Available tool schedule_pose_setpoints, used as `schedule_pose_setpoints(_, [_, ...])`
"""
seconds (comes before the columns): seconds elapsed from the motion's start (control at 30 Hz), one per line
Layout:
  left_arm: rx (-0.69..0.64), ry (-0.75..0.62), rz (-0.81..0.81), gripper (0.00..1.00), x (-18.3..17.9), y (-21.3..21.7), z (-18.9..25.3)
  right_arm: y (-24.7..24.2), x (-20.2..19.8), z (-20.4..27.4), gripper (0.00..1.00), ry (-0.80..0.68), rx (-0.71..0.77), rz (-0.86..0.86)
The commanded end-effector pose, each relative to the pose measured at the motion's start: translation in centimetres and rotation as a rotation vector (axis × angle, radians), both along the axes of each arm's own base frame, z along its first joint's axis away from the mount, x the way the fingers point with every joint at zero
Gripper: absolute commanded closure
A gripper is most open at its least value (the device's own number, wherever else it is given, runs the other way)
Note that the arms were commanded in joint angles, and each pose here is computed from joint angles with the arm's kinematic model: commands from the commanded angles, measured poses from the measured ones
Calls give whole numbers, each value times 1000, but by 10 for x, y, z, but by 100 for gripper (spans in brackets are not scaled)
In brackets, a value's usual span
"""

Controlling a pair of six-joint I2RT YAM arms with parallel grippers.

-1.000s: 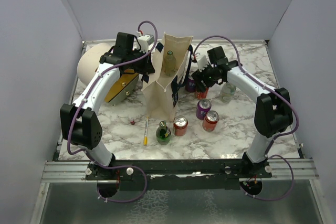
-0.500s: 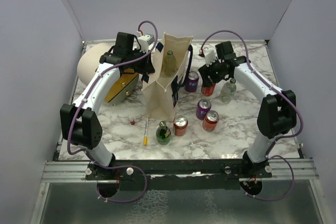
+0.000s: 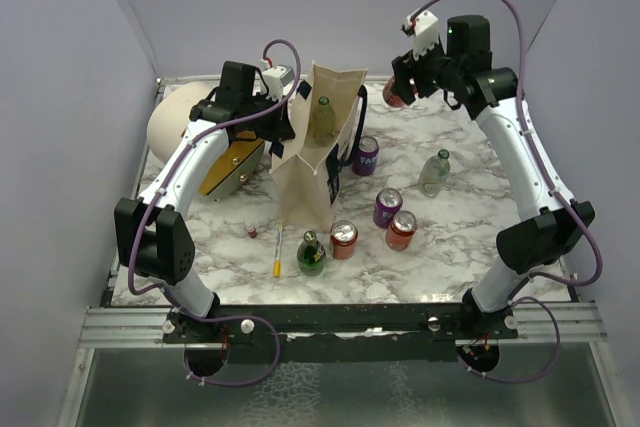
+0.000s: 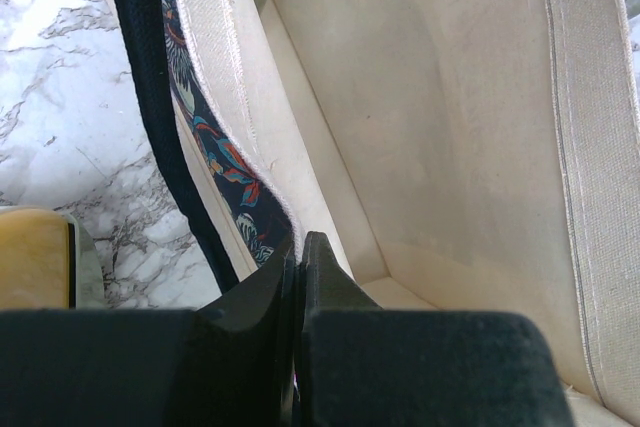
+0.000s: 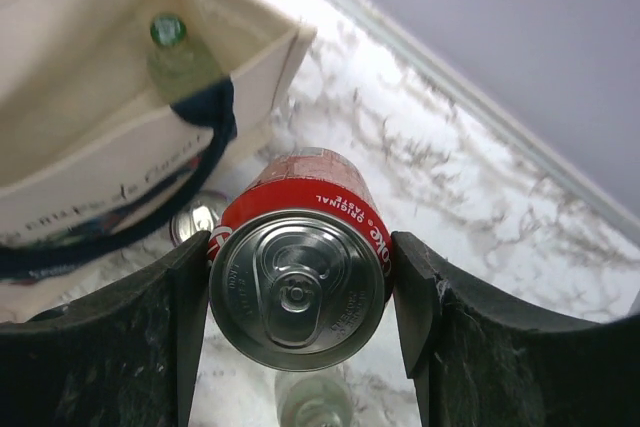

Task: Place the beverage into the canvas bag
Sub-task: Pick up the drink from the center of the board, then place the drink in the canvas bag.

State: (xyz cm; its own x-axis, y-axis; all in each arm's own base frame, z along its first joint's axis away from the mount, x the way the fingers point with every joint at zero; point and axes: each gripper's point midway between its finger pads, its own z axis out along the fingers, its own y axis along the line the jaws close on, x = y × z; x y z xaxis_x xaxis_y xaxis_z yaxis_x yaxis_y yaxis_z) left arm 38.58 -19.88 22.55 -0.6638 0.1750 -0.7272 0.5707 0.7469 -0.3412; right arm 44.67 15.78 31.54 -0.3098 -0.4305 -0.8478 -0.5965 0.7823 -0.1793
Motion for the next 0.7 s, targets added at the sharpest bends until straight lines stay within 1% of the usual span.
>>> schedule_pose_setpoints(0.0, [-23,-23,-19,100,-6,-3,15,18,4,80,77,-155,108,59])
schedule_pose_setpoints(0.1, [-23,-11,-14,100,-8,-2,13,28,3,103,79,-185,152,88])
schedule_pose_setpoints(0.43, [-26,-7,-2,100,-10,-1,13,81,-15,140,85,-260,216,223])
schedule_pose_setpoints(0.67, [-32,-8,1,100,-11,-1,17,125,-35,146,90,-261,252,326])
